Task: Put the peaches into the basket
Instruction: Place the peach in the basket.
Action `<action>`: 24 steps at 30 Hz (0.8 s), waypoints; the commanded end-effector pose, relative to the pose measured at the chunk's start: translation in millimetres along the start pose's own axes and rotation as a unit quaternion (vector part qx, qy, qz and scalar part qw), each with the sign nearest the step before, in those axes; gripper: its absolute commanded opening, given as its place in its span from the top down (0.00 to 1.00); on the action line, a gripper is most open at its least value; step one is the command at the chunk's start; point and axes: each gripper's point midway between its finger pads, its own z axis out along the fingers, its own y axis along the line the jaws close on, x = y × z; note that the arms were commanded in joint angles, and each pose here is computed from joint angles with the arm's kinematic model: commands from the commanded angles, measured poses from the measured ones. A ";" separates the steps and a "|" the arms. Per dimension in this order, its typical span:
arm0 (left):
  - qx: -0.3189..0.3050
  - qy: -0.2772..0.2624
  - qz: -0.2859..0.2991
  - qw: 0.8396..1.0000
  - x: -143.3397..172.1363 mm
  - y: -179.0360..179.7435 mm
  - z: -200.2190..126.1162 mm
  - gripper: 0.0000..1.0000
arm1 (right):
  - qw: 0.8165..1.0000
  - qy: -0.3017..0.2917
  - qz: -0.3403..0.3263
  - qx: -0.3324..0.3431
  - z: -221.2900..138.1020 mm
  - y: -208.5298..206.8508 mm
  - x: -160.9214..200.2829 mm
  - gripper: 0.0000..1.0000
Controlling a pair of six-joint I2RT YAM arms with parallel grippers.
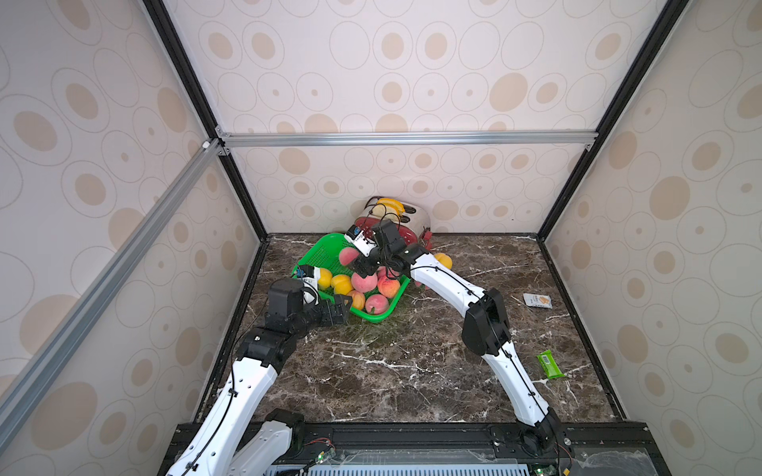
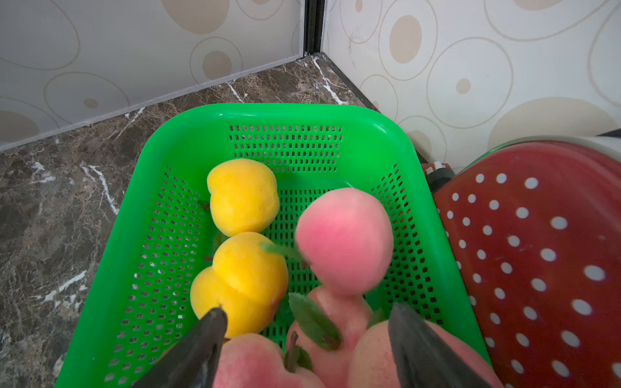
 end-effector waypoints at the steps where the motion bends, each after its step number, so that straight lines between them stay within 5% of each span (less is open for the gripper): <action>1: 0.007 -0.015 0.001 1.000 -11.6 -4.8 -4.2 0.01 | 1.000 0.012 -0.006 0.006 5.6 0.1 6.3 0.20; 12: -0.003 -0.009 0.004 1.000 -9.0 -1.5 -5.4 0.01 | 1.000 0.002 -0.004 0.008 -19.1 3.2 -2.9 0.20; 24: 0.000 0.026 0.006 1.000 8.8 2.2 4.6 0.01 | 0.998 -0.013 0.002 0.058 -101.4 -0.2 5.1 0.13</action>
